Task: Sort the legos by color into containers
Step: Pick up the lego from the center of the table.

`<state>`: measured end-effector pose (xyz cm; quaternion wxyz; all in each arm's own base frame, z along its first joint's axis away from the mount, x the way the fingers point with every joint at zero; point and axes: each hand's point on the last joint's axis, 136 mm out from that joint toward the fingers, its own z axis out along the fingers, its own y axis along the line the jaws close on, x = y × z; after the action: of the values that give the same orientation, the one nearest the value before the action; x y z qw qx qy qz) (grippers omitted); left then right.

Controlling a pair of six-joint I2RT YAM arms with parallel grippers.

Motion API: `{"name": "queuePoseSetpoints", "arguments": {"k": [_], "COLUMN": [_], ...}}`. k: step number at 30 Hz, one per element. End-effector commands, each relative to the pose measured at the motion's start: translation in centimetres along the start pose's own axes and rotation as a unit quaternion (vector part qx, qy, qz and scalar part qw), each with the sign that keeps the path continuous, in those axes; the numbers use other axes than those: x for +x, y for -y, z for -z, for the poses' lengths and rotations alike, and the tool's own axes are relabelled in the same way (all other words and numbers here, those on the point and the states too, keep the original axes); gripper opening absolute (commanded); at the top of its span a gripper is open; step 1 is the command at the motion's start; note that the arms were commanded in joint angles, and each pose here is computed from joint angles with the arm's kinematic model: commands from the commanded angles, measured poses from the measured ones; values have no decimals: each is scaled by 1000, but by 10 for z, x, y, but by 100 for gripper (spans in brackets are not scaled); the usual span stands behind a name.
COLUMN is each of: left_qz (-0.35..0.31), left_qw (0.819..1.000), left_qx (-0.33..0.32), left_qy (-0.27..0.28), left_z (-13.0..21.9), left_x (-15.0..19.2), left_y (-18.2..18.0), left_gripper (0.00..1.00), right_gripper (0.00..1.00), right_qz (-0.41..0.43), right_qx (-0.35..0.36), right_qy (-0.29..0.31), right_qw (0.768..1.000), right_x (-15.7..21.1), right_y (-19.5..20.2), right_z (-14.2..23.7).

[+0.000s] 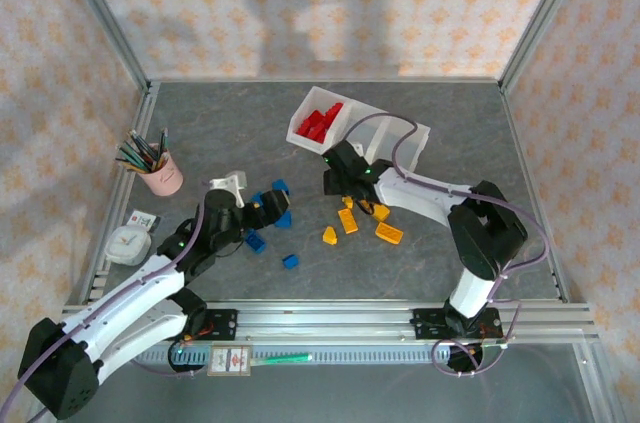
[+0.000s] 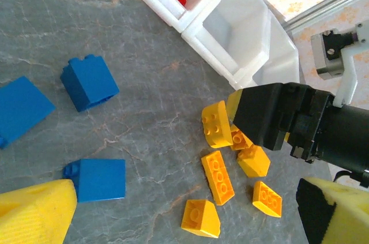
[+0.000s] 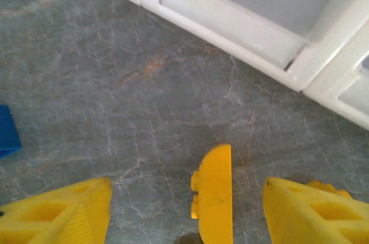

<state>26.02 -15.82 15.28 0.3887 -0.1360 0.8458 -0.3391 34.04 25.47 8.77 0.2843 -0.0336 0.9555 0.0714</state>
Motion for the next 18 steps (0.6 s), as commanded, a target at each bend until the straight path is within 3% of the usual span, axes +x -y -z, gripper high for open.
{"name": "queuePoseSetpoints", "arguments": {"k": [1,18], "left_qz": [17,34], "left_qw": [1000,999], "left_qx": [7,8], "left_qy": [17,23], "left_z": [-4,-9], "left_x": [-2,1], "left_y": [3,2], "left_gripper": [99,99], "right_gripper": [69,41], "right_qz": [-13,28], "right_qx": [32,56], "right_qy": [8,-11], "right_qw": [999,998], "right_x": [3,11], "right_y": [11,9], "right_z": [-6,-42]}}
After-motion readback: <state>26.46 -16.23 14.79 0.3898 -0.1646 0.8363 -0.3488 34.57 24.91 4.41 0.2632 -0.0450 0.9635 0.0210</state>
